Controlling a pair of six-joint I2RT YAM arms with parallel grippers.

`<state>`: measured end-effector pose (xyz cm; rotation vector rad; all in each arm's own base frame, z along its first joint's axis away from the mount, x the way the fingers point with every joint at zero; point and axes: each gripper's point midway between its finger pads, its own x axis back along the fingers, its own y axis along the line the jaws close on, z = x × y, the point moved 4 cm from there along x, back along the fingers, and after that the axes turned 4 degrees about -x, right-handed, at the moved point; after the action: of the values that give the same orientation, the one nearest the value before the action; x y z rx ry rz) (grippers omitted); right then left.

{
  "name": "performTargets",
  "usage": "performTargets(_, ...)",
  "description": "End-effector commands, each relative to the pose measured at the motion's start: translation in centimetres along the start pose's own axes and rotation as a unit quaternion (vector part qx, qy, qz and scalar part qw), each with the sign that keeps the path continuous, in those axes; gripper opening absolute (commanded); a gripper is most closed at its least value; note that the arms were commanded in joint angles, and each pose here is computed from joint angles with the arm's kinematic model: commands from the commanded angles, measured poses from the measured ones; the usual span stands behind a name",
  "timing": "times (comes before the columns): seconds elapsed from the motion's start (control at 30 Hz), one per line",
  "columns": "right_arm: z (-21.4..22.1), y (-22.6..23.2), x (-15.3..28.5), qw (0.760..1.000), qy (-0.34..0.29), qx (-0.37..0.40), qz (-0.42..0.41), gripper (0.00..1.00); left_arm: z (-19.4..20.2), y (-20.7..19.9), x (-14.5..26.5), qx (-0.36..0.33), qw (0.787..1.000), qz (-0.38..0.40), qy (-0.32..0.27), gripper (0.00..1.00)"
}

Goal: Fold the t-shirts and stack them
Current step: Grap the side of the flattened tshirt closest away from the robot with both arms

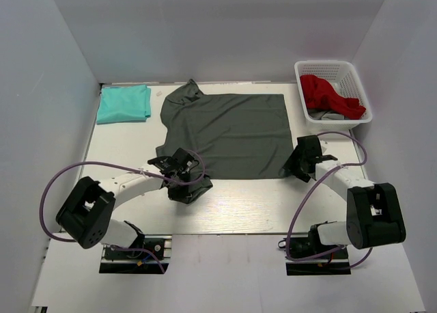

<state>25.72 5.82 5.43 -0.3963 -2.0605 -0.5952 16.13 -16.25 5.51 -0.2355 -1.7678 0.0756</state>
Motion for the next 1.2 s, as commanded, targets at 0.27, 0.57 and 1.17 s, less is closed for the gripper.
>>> performTargets(0.27, 1.4, -1.1, -0.9, 1.0, 0.024, -0.008, 0.015, 0.0, 0.6, -0.6, 2.9, 0.005, 0.999, 0.034, -0.012, 0.0)
performTargets(0.57, 1.1, -1.2, 3.1, 1.0, -0.003, 0.0, -0.029, 0.0, 0.4, -1.8, 5.4, 0.004, 0.995, 0.087, -0.051, 0.0)
performTargets(1.17, -4.2, 3.7, 3.1, 0.999, -0.007, 0.026, -0.044, 0.0, -10.1, -4.5, 8.1, -0.007, 0.987, 0.068, -0.144, 0.0)
